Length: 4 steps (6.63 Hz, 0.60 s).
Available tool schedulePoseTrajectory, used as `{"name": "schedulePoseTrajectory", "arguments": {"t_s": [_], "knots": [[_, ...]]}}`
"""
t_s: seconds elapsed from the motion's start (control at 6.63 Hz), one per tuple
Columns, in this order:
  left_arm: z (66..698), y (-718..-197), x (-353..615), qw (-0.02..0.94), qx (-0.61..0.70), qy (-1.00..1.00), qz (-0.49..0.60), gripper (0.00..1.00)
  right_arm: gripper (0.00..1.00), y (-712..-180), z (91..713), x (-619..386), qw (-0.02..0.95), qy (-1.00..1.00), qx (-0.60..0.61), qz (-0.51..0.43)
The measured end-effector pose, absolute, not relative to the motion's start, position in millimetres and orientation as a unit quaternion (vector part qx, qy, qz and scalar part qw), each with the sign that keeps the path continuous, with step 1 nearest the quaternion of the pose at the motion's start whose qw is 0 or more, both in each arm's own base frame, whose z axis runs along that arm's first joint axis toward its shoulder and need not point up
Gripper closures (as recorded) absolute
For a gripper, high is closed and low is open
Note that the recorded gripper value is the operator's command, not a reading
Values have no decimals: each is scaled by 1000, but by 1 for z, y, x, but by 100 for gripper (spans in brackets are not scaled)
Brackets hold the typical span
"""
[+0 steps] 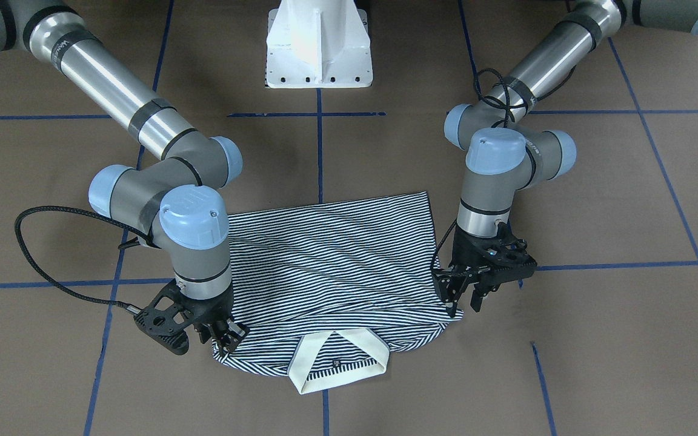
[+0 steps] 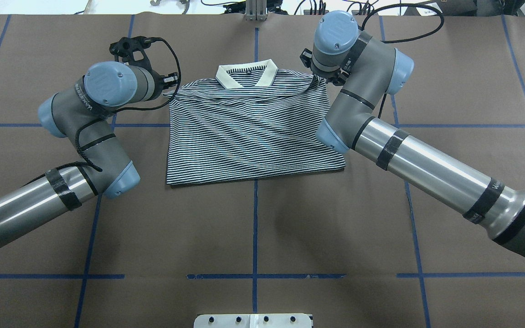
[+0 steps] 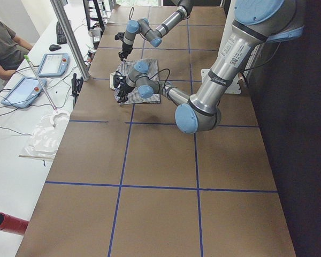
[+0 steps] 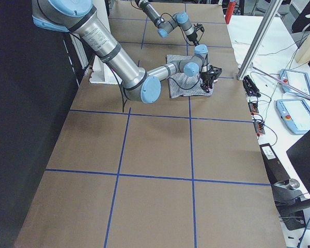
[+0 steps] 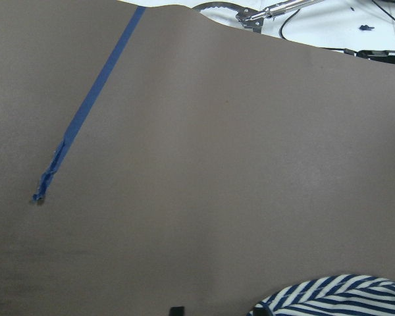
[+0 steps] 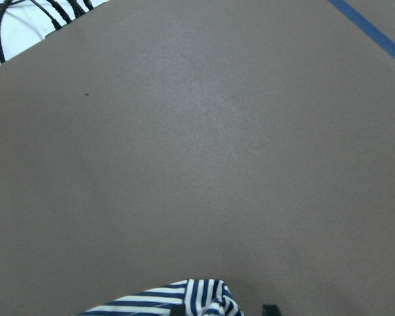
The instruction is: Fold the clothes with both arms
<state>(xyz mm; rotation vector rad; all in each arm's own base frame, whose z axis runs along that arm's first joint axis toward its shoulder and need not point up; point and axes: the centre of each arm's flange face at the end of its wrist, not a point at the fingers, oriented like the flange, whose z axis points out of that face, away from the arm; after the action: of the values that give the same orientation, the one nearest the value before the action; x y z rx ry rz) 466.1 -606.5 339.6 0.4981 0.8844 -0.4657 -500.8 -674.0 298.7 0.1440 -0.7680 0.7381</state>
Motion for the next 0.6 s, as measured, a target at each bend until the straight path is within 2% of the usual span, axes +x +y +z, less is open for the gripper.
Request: {"name": "schedulePoseTrajectory", "arguments": {"t_s": [0.6], "knots": [[301, -590, 449, 823, 253, 460, -219, 40, 18, -651, 305, -438, 843, -417, 14, 339]]}}
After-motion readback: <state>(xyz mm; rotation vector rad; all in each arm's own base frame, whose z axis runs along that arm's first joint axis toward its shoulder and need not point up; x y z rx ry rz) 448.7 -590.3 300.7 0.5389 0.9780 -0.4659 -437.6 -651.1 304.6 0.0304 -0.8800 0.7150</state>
